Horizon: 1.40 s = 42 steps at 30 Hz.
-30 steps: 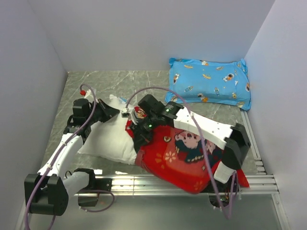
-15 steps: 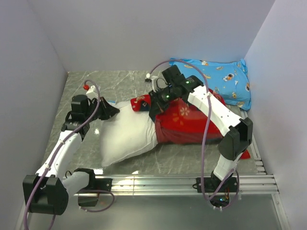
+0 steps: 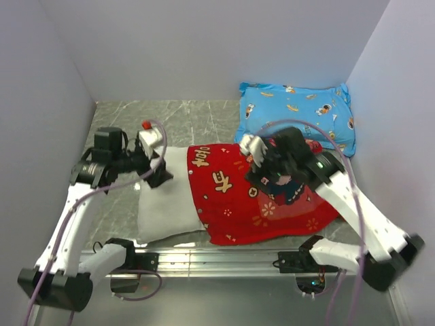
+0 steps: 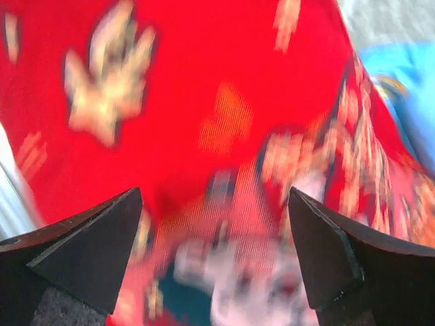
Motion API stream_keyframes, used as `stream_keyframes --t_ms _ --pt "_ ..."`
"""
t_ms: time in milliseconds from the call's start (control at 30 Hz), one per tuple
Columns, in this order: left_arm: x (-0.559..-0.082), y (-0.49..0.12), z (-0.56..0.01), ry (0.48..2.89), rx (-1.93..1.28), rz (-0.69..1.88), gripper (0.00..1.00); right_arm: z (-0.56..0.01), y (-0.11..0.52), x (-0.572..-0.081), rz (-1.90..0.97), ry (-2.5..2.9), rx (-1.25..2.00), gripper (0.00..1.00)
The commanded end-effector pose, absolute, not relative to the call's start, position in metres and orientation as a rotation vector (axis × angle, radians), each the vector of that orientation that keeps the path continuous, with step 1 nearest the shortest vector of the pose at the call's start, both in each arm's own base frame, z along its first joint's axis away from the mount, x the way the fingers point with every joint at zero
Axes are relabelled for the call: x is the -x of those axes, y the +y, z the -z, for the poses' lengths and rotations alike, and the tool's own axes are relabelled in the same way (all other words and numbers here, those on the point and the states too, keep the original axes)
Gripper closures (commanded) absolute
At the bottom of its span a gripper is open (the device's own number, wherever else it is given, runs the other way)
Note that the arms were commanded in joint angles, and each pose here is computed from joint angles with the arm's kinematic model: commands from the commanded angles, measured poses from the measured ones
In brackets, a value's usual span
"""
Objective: Put the pillow into the pillowcase
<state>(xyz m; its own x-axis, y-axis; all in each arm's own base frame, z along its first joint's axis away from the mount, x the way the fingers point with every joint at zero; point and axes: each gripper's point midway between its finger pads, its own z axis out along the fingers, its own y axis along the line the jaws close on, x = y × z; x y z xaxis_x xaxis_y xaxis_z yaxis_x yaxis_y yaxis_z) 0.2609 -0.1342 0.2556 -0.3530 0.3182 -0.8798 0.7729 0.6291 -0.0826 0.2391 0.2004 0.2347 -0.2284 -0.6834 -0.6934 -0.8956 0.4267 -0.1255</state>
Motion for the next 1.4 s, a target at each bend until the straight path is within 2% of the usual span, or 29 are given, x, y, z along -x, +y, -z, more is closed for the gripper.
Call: stream_keyframes --t_ms 0,133,300,433,533,600,633,667,700,733,767,800,867,967,1200,1300,1367 --pt "-0.187 -0.136 -0.214 1.932 -1.238 0.627 0.01 -0.223 0.156 -0.216 -0.174 1.854 1.487 0.05" --pt "-0.154 -0.124 -0.178 1.882 -1.483 0.499 0.01 -0.202 0.143 -0.171 -0.134 1.704 1.649 0.04" --pt "-0.145 -0.107 -0.143 1.894 -1.617 0.405 0.01 -0.151 0.159 -0.130 -0.153 1.579 1.847 0.03" --pt "-0.154 -0.102 -0.116 1.922 -1.662 0.332 0.01 -0.103 0.147 -0.177 0.255 1.556 1.784 0.01" --pt "-0.160 -0.101 -0.097 1.897 -1.681 0.276 0.01 -0.095 0.143 -0.214 0.503 1.505 1.632 0.01" --pt "-0.169 -0.104 -0.090 1.881 -1.657 0.248 0.03 -0.106 0.150 -0.224 0.519 1.511 1.530 0.11" --pt "-0.171 -0.106 -0.090 1.885 -1.636 0.249 0.14 -0.110 0.151 -0.228 0.515 1.537 1.508 0.31" --pt "-0.173 -0.108 -0.091 1.882 -1.622 0.248 0.24 -0.130 0.158 -0.232 0.487 1.547 1.466 0.43" --pt "-0.178 -0.112 -0.099 1.863 -1.590 0.253 0.38 -0.142 0.161 -0.232 0.439 1.567 1.421 0.58" --pt "-0.181 -0.116 -0.106 1.857 -1.569 0.265 0.76 -0.155 0.166 -0.231 0.396 1.559 1.404 0.90" --pt "-0.183 -0.121 -0.116 1.845 -1.547 0.288 0.95 -0.183 0.171 -0.231 0.363 1.546 1.367 1.00" --pt "-0.185 -0.135 -0.143 1.810 -1.481 0.364 1.00 -0.202 0.172 -0.230 0.325 1.528 1.323 1.00" --pt "-0.181 -0.149 -0.171 1.775 -1.451 0.463 1.00 -0.249 0.173 -0.227 0.260 1.498 1.275 1.00" --pt "-0.175 -0.172 -0.245 1.680 -1.361 0.624 1.00 -0.306 0.164 -0.219 0.213 1.487 1.193 1.00" --pt "-0.125 -0.191 -0.315 1.652 -1.216 0.965 1.00 -0.384 0.132 -0.191 0.105 1.441 1.114 1.00" --pt "-0.120 -0.204 -0.331 1.715 -1.070 1.150 1.00 -0.394 0.150 -0.204 0.114 1.368 1.155 1.00" --pt "-0.125 -0.214 -0.326 1.782 -0.992 1.276 1.00 -0.402 0.153 -0.239 0.157 1.344 1.091 1.00"
